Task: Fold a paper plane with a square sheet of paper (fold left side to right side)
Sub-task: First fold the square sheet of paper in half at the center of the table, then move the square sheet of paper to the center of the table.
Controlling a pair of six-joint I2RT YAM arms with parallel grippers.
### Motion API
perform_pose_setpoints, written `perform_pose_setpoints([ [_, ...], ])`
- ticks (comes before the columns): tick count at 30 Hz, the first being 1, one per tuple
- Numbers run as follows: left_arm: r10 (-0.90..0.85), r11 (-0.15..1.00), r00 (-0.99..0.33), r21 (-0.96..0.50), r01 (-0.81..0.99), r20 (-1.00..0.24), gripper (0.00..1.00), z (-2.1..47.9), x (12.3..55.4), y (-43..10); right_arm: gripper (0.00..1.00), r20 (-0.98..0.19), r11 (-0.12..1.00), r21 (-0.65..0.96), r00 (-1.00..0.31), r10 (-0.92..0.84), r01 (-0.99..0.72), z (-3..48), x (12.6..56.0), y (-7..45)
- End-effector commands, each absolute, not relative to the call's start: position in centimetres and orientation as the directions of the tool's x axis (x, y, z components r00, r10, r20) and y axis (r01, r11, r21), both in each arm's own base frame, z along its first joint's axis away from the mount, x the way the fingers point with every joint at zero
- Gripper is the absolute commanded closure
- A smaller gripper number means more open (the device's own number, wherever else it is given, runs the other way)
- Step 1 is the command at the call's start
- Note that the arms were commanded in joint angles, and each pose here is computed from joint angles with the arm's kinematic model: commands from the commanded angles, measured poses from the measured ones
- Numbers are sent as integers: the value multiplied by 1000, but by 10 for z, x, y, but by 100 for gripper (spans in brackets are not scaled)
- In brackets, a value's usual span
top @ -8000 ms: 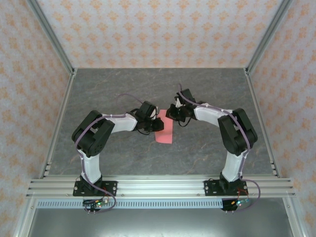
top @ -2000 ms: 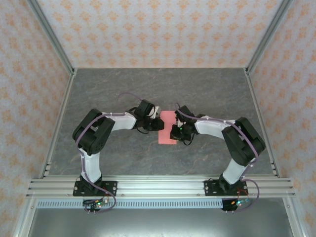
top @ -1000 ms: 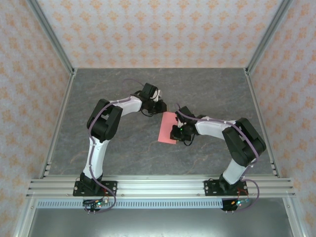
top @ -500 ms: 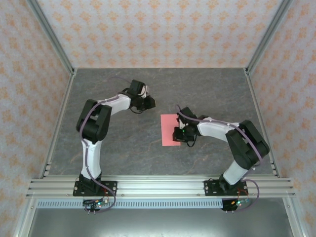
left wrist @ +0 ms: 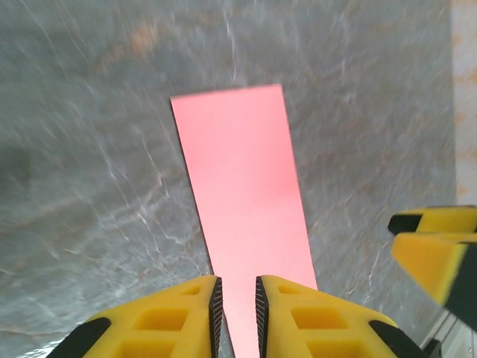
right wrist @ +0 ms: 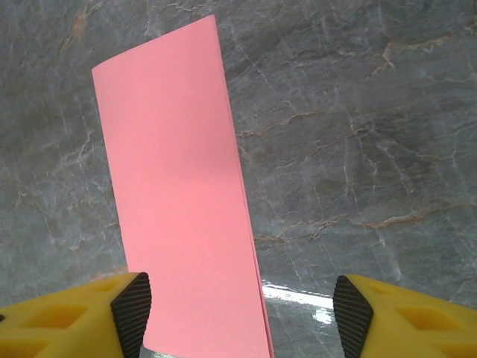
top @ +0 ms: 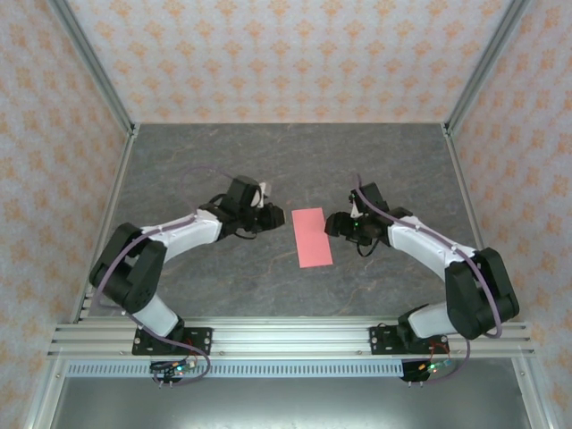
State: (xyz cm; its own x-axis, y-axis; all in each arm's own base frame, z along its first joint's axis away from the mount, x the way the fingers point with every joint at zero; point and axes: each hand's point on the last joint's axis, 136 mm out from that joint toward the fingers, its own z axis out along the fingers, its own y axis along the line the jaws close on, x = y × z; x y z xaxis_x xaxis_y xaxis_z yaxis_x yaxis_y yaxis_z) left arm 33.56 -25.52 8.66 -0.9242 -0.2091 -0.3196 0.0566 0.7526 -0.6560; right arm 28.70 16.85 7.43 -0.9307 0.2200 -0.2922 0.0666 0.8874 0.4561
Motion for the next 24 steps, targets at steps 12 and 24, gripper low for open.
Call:
perform_pose_setpoints([
  [12, -222, 744, -928, -667, 37, -300, 78, 64, 366, -299, 35, -21, 835, 520, -975, 219, 176, 38, 248, 187],
  [24, -236, 774, -914, -633, 29, -330, 77, 66, 350, -279, 38, 40, 869, 459, -981, 191, 187, 24, 224, 191],
])
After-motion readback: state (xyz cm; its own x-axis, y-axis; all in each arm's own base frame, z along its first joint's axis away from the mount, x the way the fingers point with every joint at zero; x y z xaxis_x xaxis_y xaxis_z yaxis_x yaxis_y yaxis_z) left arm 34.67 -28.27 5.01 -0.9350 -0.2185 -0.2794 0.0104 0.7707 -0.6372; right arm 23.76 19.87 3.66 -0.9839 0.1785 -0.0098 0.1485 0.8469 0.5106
